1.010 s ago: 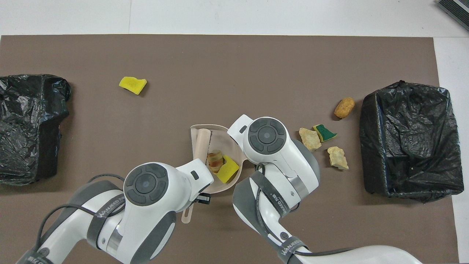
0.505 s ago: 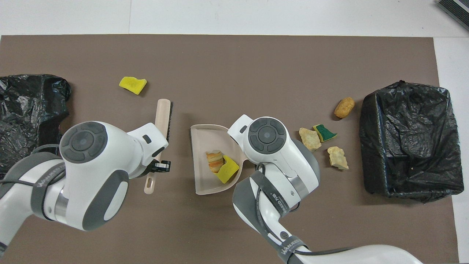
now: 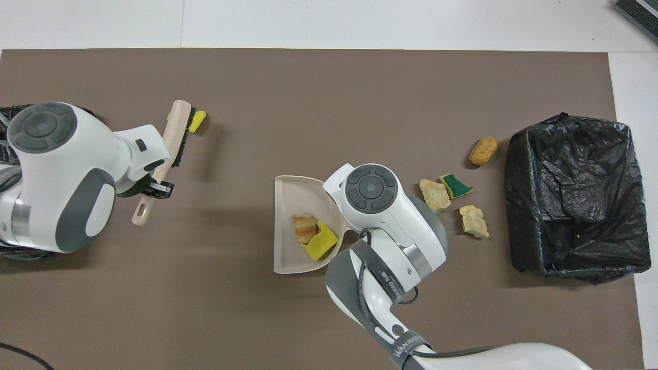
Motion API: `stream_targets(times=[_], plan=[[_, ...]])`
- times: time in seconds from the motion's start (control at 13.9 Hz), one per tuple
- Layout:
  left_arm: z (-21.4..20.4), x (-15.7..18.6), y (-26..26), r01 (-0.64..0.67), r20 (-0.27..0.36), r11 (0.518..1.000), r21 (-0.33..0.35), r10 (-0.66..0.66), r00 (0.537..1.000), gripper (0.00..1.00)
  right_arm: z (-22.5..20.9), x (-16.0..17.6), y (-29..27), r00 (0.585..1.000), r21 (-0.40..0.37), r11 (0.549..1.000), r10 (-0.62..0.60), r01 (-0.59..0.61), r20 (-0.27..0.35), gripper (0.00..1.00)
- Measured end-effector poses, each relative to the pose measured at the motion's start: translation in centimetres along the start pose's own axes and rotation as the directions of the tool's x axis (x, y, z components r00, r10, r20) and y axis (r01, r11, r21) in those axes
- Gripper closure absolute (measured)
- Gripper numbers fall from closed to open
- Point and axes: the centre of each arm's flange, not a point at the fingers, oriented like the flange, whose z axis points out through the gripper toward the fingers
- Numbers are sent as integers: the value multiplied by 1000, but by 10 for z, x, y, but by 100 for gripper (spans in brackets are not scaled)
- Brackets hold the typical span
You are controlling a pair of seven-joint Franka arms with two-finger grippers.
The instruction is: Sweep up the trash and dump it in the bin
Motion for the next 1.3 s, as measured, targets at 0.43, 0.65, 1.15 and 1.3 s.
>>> stream_targets(times=[0.43,0.65,1.15,1.3], plan=[[24,41,-92,-123,18,989,87,122,992,74,0,1,-3,999,10,999,33,-33,9,68],[38,57,-89,-183,5,978,99,184,983,74,0,1,-3,999,10,999,35,-35,10,68],[63,57,-61,-303,43,950,70,300,953,74,0,3,-5,998,11,998,66,-66,13,68],[72,47,-46,-352,68,935,51,348,935,74,-1,9,-10,995,9,995,100,-100,15,68]])
